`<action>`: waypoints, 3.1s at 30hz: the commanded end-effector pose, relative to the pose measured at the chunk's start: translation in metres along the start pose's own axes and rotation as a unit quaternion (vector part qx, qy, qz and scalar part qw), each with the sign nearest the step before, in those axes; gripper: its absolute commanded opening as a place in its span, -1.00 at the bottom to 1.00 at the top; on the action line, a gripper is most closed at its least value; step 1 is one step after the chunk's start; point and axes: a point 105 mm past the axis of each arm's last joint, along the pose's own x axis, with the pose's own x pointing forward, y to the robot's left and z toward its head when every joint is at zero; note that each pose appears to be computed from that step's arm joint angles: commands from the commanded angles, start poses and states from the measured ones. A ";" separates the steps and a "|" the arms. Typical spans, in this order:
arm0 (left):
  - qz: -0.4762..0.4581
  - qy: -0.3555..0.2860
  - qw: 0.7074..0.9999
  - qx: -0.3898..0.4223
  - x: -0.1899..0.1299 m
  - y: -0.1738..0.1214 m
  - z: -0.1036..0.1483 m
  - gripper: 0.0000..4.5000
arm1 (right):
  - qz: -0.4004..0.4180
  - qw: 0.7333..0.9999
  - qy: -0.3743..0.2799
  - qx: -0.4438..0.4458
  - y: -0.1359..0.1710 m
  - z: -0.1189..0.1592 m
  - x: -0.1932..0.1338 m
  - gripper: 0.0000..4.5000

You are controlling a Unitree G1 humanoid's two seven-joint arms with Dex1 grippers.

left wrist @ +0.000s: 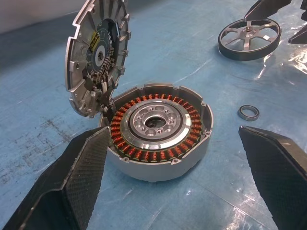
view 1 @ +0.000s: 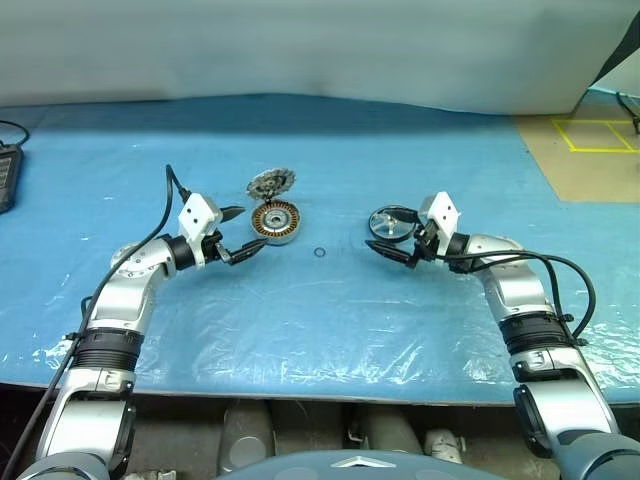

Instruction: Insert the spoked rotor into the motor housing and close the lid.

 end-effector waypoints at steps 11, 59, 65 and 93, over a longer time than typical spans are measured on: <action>-0.010 -0.007 1.000 0.023 -0.001 0.001 0.009 1.00 | -0.004 1.000 -0.022 -0.018 0.000 0.013 0.002 0.99; -0.184 0.074 0.966 0.164 0.014 -0.015 0.017 1.00 | -0.014 0.999 -0.028 -0.020 -0.001 0.014 0.004 0.99; -0.259 0.107 0.921 0.271 0.027 -0.005 0.041 1.00 | -0.018 0.999 -0.036 -0.017 0.003 0.014 0.007 0.99; -0.330 0.244 0.816 0.407 0.064 0.006 0.029 1.00 | -0.046 0.998 -0.040 -0.012 0.005 0.011 0.000 0.99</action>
